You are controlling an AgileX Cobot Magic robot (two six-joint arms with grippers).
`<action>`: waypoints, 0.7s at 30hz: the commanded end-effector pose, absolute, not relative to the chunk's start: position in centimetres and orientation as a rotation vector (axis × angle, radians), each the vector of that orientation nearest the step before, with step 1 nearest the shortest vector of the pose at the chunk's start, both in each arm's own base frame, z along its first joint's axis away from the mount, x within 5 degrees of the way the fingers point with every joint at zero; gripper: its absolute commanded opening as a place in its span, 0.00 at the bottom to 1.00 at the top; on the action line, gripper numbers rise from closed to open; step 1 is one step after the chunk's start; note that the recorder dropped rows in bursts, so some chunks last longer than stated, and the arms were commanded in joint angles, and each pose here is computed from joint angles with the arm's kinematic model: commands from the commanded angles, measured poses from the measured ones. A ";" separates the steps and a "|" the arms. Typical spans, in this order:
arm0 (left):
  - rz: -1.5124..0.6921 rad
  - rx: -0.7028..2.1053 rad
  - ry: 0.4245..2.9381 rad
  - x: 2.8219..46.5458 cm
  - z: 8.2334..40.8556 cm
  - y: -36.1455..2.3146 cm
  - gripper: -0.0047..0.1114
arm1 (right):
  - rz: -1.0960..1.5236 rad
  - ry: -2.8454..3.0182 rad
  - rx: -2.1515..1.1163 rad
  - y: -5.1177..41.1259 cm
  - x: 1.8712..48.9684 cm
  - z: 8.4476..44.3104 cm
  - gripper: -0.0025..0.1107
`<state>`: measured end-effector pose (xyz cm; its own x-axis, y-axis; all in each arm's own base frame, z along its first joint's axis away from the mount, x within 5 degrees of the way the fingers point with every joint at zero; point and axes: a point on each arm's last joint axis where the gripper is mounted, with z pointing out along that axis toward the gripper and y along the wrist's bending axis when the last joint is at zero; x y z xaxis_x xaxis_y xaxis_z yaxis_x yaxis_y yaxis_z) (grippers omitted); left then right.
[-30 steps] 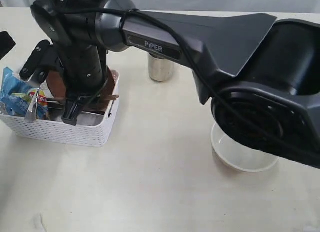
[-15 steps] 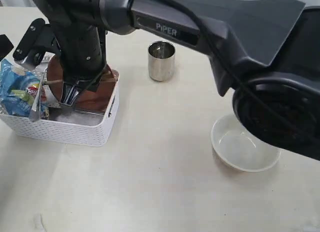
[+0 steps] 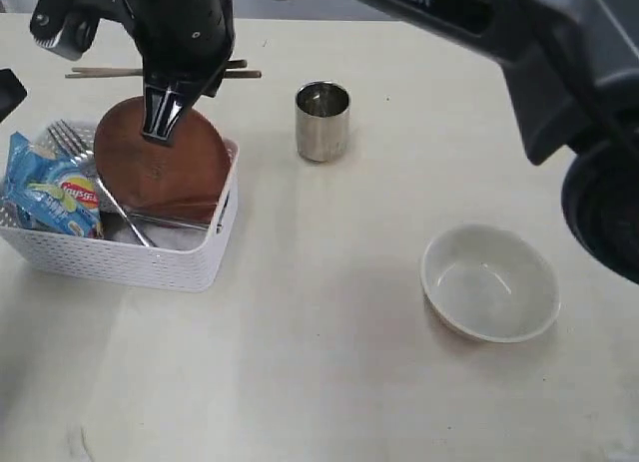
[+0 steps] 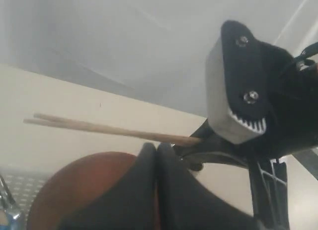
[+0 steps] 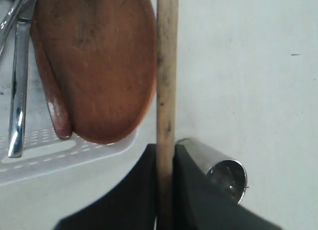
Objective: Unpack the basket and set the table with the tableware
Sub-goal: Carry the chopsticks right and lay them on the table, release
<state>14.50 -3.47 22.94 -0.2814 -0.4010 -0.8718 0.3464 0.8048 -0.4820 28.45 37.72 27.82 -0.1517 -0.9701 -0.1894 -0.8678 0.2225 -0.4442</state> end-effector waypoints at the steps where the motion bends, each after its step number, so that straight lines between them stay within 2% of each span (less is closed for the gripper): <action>1: -0.695 -0.046 1.727 14.5 22.7 -3.3 0.04 | -0.322 2.087 -1.595 36.3 29.3 29.9 0.02; 6: -0.679 -0.057 1.741 14.6 22.6 -3.2 0.04 | -0.314 2.221 -1.390 32.0 31.9 31.4 0.02; 11: -0.679 -0.057 1.741 14.6 22.6 -3.2 0.04 | -0.367 2.469 -1.051 22.9 35.2 31.4 0.02; 16: -0.679 -0.057 1.741 14.6 22.6 -3.2 0.04 | -0.306 2.865 -0.623 11.9 38.2 26.0 0.02; 18: -0.679 -0.057 1.741 14.6 22.6 -3.2 0.04 | -0.277 2.976 -0.523 8.8 37.9 23.6 0.02; 21: -0.679 -0.057 1.741 14.6 22.6 -3.2 0.04 | -0.111 2.993 -0.462 6.8 37.7 20.4 0.02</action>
